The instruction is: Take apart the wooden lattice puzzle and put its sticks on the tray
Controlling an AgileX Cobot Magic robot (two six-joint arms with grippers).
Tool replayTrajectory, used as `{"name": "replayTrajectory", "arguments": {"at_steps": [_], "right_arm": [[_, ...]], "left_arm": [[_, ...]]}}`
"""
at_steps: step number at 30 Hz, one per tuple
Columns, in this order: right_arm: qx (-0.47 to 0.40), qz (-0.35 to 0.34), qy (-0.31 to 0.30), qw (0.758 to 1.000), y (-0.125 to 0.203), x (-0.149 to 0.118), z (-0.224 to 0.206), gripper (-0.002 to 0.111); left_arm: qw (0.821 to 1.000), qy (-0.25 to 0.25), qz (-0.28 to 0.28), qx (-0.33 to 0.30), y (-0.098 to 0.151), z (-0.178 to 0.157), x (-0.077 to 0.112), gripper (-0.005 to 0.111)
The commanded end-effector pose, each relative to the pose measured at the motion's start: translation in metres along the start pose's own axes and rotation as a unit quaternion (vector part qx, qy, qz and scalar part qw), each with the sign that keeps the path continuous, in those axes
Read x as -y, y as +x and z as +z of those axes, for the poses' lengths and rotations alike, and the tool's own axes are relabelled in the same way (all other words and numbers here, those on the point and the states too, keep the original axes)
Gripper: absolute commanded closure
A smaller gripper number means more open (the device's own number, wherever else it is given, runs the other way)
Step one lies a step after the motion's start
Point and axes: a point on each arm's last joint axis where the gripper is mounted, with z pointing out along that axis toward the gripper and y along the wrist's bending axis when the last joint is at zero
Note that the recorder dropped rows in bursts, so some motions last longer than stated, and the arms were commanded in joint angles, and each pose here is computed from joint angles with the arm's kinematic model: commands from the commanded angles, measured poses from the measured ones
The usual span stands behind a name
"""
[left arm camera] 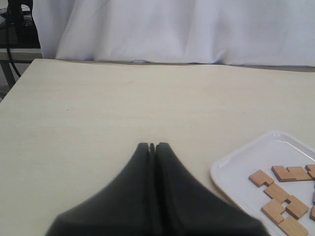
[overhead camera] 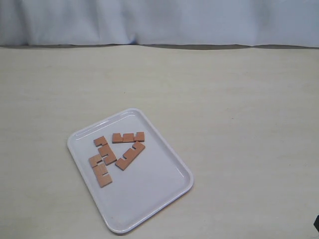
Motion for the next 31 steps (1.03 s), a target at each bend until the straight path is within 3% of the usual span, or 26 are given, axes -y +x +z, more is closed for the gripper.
{"name": "replayTrajectory", "arguments": {"at_steps": [1,31], "right_arm": [[-0.002,-0.004,-0.002,1.0,0.0012,-0.0004,0.0,0.104],[-0.002,0.001,-0.002,1.0,0.0013,-0.0004,0.0,0.104]], "left_arm": [[1.0,0.004,0.0,0.004,0.0001,0.0003,0.0005,0.107],[1.0,0.005,-0.001,0.005,-0.0001,0.0003,0.0005,0.107]]}}
